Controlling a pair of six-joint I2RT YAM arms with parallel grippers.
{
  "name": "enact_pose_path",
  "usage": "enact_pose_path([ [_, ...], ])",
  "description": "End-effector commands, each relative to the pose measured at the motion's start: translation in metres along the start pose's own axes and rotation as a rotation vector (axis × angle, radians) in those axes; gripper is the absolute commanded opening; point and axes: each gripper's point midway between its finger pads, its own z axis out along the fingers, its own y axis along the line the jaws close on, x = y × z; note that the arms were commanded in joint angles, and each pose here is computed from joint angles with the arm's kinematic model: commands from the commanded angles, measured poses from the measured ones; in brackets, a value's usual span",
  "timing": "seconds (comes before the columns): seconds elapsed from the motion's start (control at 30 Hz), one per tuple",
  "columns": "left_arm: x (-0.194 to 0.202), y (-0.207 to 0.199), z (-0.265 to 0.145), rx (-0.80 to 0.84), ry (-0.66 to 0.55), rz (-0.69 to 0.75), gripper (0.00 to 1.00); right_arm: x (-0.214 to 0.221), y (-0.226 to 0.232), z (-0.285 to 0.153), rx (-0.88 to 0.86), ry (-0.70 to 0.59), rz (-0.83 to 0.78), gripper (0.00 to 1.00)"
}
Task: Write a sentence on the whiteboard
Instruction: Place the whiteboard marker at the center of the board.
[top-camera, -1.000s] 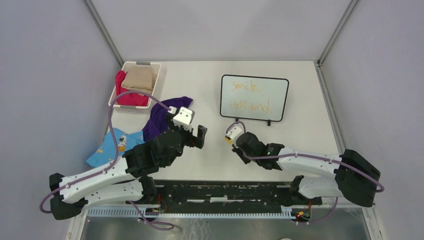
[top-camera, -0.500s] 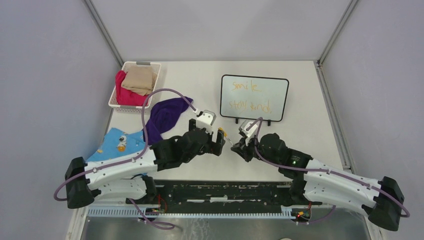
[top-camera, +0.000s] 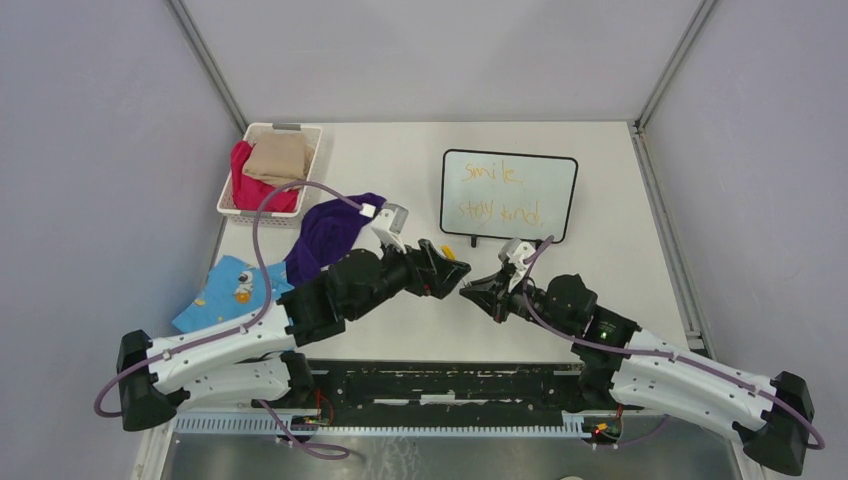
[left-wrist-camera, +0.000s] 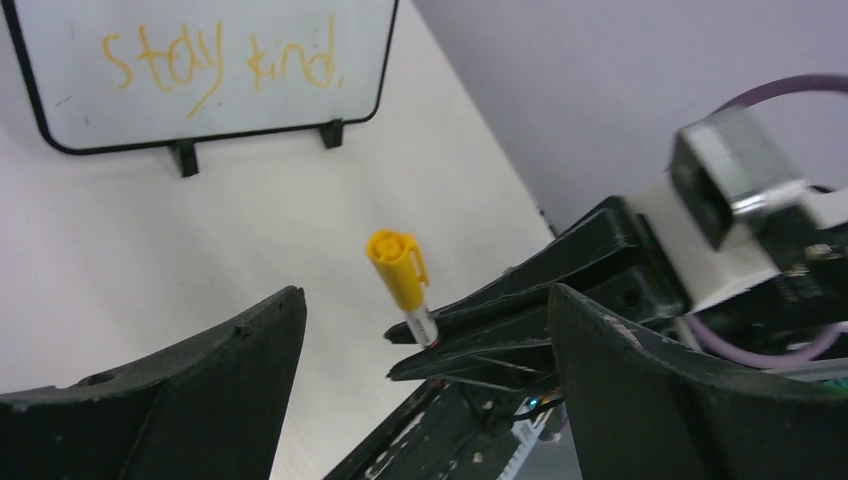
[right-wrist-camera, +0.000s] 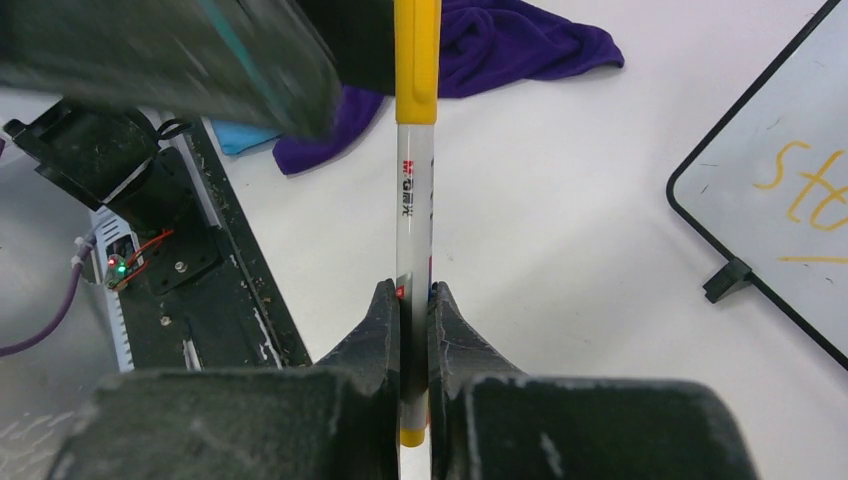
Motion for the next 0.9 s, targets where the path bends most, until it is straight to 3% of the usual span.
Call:
enact_pose_path([
  [0.0,-0.041,-0.031,-0.015,0.160,-0.158,-0.158,0.95,-0.023,0.011,-0.001,-0.048,-0.102,0.029,0.00],
  [0.17,-0.045,-0.032,-0.015,0.187,-0.163,-0.176,0.90,-0.030,0.017,-0.004,-0.081,-0.142,0.042,0.00],
  [0.27,-0.045,-0.041,-0.012,0.235,-0.149,-0.186,0.76,-0.033,0.023,-0.003,-0.111,-0.149,0.036,0.00],
  [0.6,-0.041,-0.046,-0.009,0.258,-0.125,-0.181,0.46,-0.034,0.027,-0.002,-0.134,-0.158,0.035,0.00],
  [0.87,-0.024,-0.037,-0.002,0.238,-0.086,-0.199,0.13,-0.039,0.026,-0.003,-0.127,-0.181,0.044,0.00],
])
